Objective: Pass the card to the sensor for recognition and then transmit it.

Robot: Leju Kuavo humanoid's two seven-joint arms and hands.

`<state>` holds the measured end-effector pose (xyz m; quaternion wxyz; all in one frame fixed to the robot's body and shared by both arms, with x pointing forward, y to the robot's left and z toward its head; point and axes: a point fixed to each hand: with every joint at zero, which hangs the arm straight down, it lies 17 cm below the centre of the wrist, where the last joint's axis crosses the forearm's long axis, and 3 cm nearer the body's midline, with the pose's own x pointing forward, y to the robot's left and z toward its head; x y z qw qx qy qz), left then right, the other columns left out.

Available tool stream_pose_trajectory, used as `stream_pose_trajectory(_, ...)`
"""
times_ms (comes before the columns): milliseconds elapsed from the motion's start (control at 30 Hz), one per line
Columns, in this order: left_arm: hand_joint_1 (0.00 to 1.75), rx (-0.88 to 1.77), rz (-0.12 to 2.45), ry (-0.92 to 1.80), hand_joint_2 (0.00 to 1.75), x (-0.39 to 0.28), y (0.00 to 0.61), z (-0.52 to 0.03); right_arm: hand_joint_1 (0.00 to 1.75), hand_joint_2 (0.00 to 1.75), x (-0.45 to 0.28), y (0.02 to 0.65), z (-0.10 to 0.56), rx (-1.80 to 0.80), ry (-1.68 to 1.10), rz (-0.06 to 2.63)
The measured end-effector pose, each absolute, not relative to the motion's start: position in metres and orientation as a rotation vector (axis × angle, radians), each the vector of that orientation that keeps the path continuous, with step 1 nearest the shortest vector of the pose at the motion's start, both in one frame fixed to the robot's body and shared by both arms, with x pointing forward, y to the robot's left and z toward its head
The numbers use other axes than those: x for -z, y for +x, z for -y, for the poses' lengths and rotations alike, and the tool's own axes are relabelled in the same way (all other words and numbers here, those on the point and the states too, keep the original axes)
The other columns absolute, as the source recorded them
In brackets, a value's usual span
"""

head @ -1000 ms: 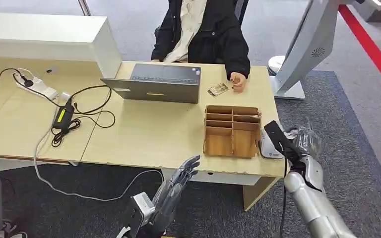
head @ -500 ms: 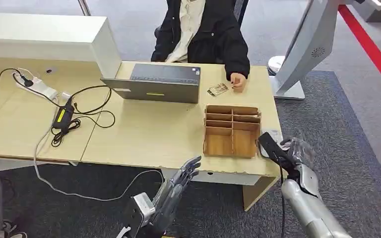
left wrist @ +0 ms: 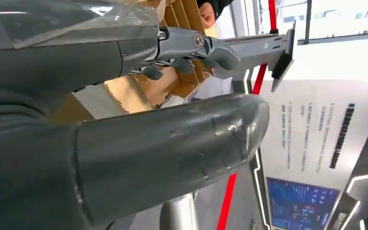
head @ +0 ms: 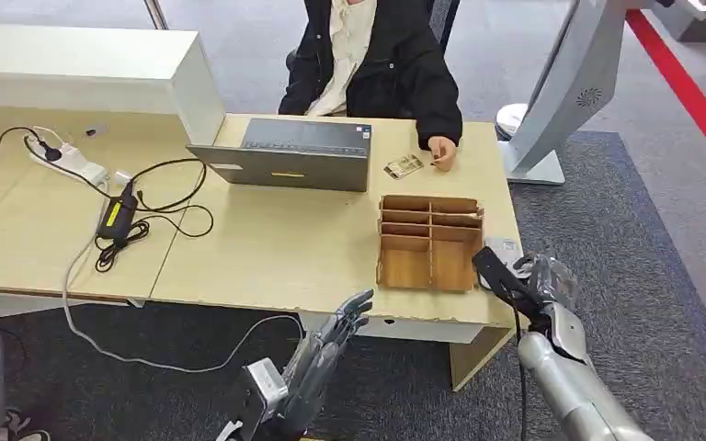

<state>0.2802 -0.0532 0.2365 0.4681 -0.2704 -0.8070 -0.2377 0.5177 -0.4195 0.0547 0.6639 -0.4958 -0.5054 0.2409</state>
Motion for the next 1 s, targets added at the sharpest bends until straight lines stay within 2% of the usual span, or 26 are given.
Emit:
stream_pose_trajectory(500, 0.00, 0.587, 1.977, -0.685, 0.00, -0.238, 0.279, 0.055, 1.75, 1.75, -0.085, 0.528, 0.416, -0.549, -1.173, 1.204)
stream_pose_trajectory(867, 0.00, 0.578, 2.002, -0.671, 0.00, -0.244, 0.284, 0.053, 1.75, 1.75, -0.255, 0.544, 0.382, -0.479, -1.406, 1.548)
stream_pose_trajectory(1000, 0.00, 0.577, 2.006, -0.672, 0.00, -0.245, 0.285, 0.053, 1.75, 1.75, -0.291, 0.539, 0.364, -0.468, -1.438, 1.636)
